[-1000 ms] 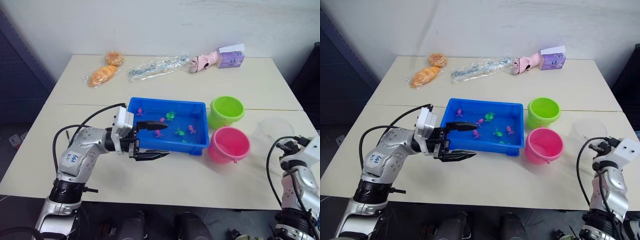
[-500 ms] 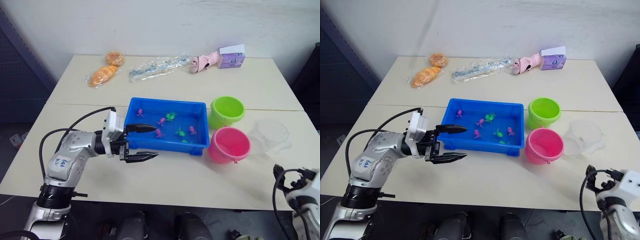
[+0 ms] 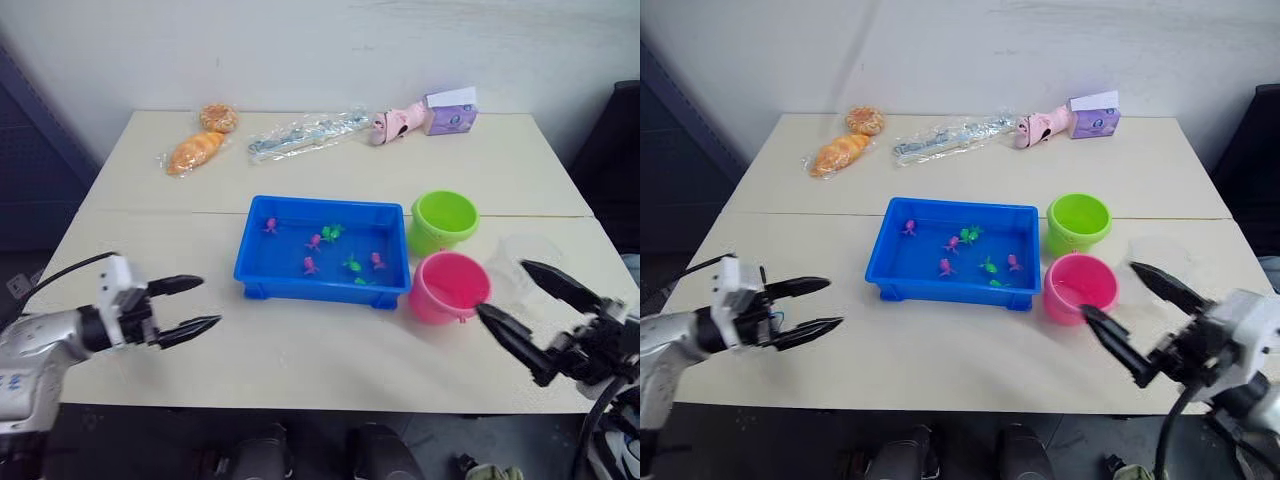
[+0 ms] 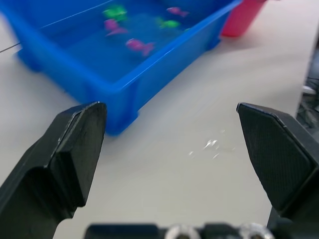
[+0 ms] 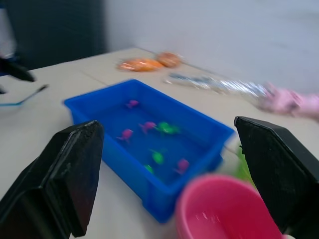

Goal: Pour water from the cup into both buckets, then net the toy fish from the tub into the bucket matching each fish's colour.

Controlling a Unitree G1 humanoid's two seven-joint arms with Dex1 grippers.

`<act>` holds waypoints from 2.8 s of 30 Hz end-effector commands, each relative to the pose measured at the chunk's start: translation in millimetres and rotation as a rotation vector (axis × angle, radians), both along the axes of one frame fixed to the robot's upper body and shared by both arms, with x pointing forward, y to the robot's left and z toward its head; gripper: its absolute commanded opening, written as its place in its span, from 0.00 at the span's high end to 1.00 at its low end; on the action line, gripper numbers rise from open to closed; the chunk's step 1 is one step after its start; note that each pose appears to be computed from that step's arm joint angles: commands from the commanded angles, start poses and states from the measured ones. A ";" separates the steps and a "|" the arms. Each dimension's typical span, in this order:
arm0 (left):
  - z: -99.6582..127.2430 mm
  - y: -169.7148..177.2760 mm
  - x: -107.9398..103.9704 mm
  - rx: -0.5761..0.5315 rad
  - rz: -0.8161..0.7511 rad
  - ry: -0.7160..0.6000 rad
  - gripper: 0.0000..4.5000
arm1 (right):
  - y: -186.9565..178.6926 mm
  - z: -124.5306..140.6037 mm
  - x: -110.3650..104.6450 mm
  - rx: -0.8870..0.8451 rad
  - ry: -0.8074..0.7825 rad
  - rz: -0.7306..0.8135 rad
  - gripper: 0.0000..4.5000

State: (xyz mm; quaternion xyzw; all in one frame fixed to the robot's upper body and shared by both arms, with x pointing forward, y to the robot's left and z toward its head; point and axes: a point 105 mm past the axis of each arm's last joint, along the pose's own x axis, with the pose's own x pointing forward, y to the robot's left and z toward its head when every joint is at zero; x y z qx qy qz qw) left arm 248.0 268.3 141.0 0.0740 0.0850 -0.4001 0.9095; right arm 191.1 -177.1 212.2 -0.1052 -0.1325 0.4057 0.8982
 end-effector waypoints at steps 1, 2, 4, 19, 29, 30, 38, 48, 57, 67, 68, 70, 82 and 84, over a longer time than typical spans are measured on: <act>13.8 51.7 -12.6 0.003 0.276 -0.086 0.00 | 16.2 2.6 -3.4 -0.018 -0.063 0.133 0.01; 13.3 63.4 -19.3 -0.001 0.347 -0.098 0.00 | 19.9 3.4 -4.5 -0.034 -0.095 0.165 0.01; 6.6 89.0 -40.1 0.015 0.504 -0.108 0.00 | 29.6 4.0 -6.7 -0.009 -0.088 0.237 0.01; -9.4 148.7 -64.7 -0.054 1.104 -0.045 0.00 | 58.4 0.7 1.4 0.002 -0.163 0.406 0.01; -31.6 125.0 21.1 0.004 1.136 0.257 0.00 | 61.1 -0.8 7.3 -0.051 -0.160 0.409 0.01; -35.6 123.4 28.0 0.003 1.128 0.282 0.00 | 61.1 -0.7 8.0 -0.052 -0.163 0.399 0.01; -60.7 97.0 71.0 0.013 1.003 0.430 0.00 | 62.3 -1.2 7.4 -0.060 -0.164 0.361 0.01; -112.4 87.2 64.5 0.025 1.018 0.615 0.63 | 58.8 -2.6 9.6 -0.102 -0.161 0.335 0.00; -48.3 108.4 86.4 -0.120 0.977 0.298 0.99 | 53.1 0.8 13.5 -0.121 -0.150 0.315 0.00; 113.1 -6.5 67.2 -0.004 -0.065 -0.312 0.99 | 64.4 4.7 31.6 -0.196 0.049 0.274 0.00; 110.1 -21.5 61.0 0.060 -0.179 -0.291 0.99 | 64.0 3.2 34.3 -0.238 0.073 0.270 0.00; 96.6 -47.2 51.5 0.213 -0.383 -0.239 0.99 | 64.1 5.8 39.5 -0.277 0.108 0.278 0.00; 65.0 -179.7 41.2 0.475 -0.970 -0.317 0.99 | 89.3 0.4 48.2 -0.364 0.312 0.359 0.00; 64.9 -189.8 39.9 0.447 -0.991 -0.316 0.99 | 91.7 -2.9 50.5 -0.380 0.322 0.349 0.00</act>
